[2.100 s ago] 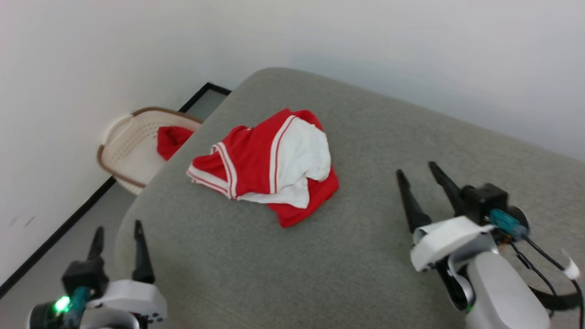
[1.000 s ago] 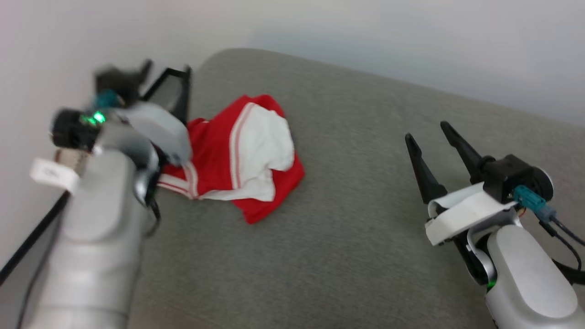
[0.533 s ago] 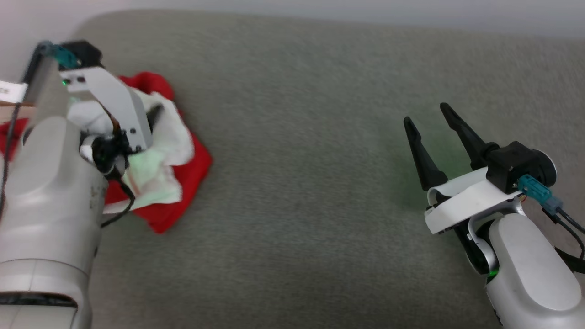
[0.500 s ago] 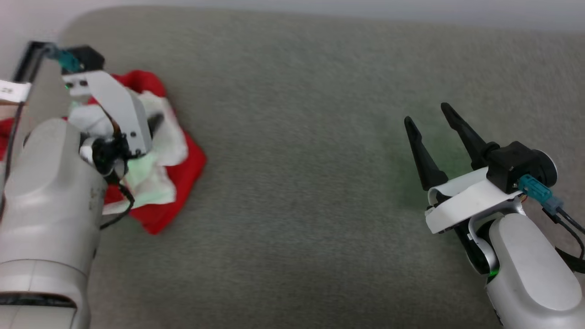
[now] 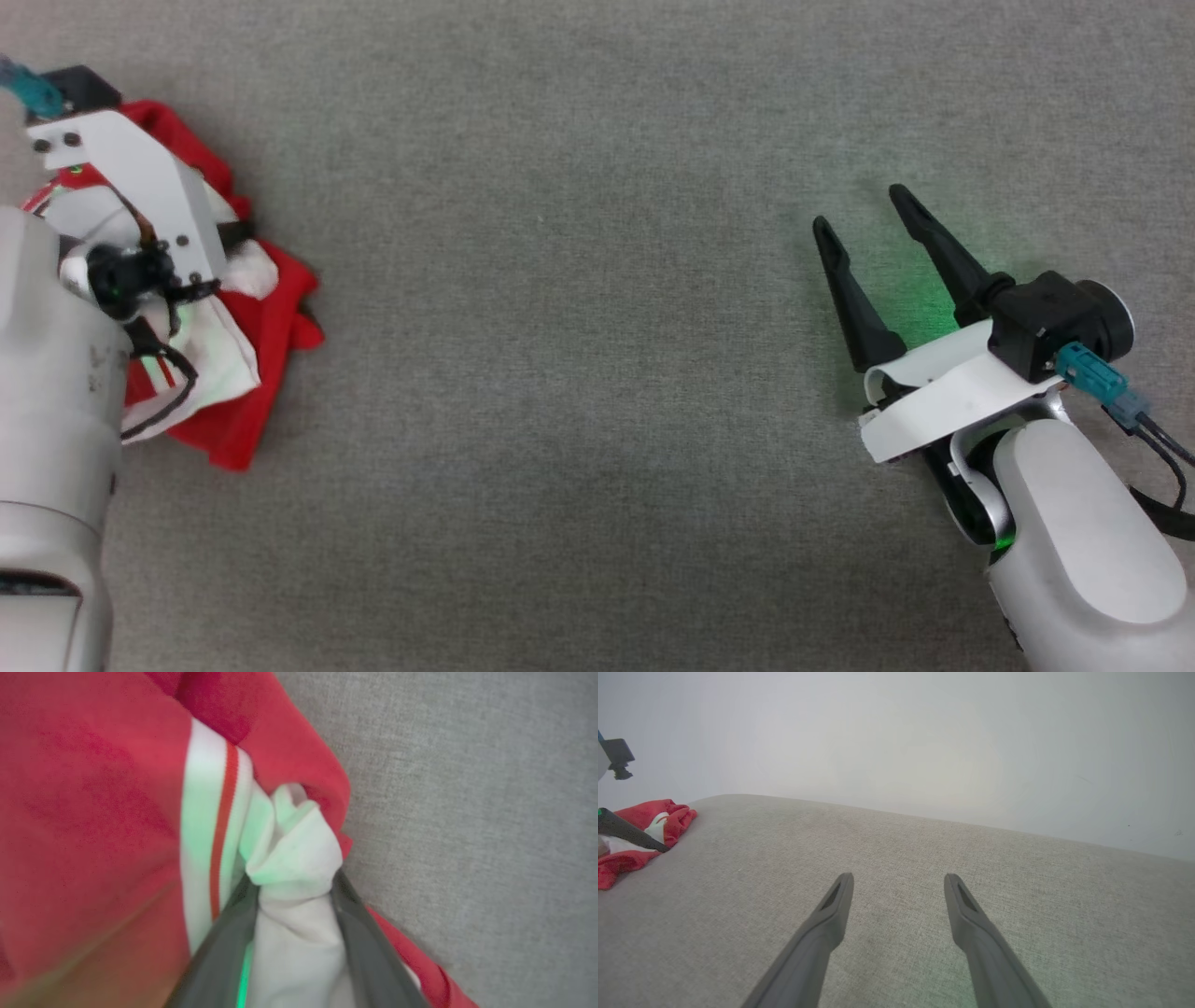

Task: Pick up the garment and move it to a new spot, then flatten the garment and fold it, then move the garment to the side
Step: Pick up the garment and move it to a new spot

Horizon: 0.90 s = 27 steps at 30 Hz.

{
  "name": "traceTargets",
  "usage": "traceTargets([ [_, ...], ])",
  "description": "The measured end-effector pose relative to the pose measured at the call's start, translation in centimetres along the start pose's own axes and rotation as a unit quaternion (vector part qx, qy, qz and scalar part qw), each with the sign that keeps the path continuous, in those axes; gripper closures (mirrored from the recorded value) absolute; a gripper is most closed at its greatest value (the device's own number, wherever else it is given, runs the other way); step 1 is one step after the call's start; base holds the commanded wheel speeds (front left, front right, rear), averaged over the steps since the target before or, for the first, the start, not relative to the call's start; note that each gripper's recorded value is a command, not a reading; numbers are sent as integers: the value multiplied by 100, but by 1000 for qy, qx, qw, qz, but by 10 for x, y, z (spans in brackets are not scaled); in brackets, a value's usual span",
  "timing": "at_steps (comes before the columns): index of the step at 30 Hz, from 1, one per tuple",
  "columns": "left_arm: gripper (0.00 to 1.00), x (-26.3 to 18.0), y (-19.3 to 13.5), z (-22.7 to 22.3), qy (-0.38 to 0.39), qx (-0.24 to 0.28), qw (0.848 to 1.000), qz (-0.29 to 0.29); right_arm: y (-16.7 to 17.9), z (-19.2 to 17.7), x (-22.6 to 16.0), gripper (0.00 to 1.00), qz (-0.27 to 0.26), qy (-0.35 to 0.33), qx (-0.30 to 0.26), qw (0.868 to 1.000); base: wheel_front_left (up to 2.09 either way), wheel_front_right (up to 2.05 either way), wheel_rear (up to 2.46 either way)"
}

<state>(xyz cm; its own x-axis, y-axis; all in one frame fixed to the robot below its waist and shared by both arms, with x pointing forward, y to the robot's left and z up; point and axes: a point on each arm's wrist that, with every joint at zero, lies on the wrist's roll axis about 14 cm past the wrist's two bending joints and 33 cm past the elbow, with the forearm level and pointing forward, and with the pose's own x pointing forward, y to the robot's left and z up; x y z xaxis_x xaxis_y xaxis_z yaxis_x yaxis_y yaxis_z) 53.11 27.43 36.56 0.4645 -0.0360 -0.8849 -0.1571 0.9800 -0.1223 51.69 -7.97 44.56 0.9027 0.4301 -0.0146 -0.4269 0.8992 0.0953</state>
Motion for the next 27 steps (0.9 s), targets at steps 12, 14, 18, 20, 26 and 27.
traceTargets([
  [12, 100, -40, -35, 33, -142, 25, 988, -48, 10, 23, -15, 0, -9, -16, 5, 1000, 0, 0, 0],
  [14, 100, -63, -63, 51, -184, 42, 978, -86, 13, 30, -21, 0, -12, -22, 5, 1000, 0, 0, 0],
  [18, 100, -112, -95, 77, -250, 97, 955, -127, 11, 42, -37, 0, -27, -33, 7, 999, 0, 0, 0],
  [20, 100, -133, -123, 79, -267, 136, 941, -157, 6, 51, -45, 0, -41, -43, 10, 998, 0, 0, 0],
  [26, 100, -177, -216, 68, -284, 243, 892, -254, -23, 74, -71, 0, -100, -77, 18, 992, 0, 0, 0],
  [27, 100, -182, -231, 64, -283, 265, 883, -265, -29, 78, -76, 0, -111, -83, 19, 990, 0, 0, 0],
])
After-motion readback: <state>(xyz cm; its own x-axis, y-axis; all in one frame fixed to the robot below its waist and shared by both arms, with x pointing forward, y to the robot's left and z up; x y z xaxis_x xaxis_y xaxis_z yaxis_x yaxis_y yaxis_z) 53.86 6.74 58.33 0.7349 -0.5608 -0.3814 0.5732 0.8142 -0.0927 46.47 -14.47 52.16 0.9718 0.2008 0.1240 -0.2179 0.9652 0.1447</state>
